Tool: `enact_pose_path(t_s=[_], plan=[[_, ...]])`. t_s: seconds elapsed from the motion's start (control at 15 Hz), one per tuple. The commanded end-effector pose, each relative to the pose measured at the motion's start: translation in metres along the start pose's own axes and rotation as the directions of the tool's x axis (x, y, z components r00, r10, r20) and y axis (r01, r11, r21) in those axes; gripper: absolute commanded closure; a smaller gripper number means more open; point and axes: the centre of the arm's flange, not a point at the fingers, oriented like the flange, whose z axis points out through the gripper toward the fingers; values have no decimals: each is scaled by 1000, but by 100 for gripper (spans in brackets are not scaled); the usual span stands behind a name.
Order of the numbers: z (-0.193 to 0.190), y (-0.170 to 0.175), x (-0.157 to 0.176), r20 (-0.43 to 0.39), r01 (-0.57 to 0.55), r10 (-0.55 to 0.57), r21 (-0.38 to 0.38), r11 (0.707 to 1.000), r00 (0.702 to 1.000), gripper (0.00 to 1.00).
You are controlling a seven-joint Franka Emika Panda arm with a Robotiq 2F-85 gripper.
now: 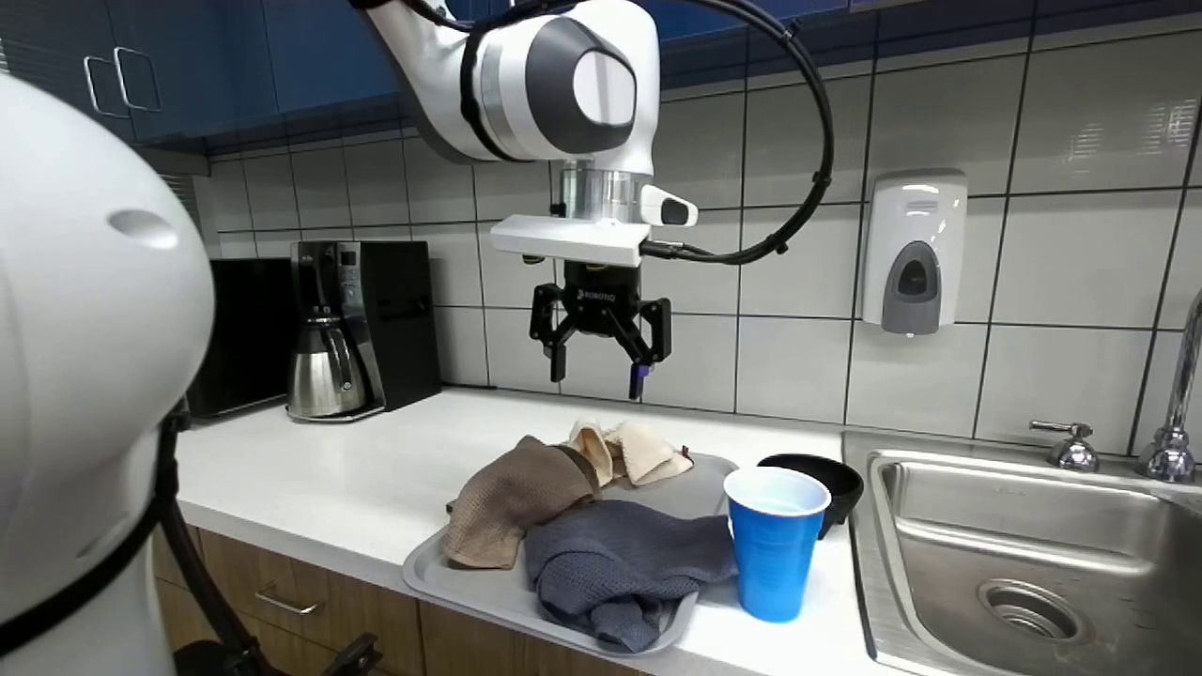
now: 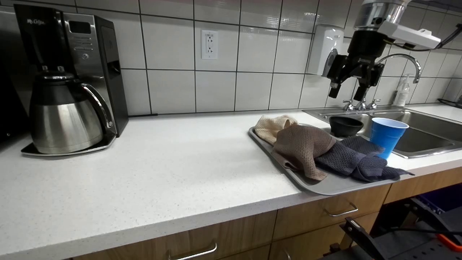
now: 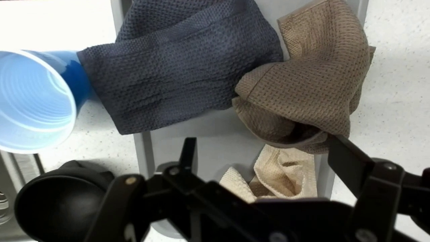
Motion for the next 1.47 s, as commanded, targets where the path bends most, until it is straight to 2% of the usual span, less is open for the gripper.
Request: enact_pose_path(t_s=[0.0, 0.8, 1.4], plan=[[13, -13, 9, -4, 4, -4, 17, 1000, 1000, 0], [65, -57, 13, 20, 71, -72, 23, 997, 997, 0], [114, -71, 17, 50, 113, -114, 13, 994, 992, 0]])
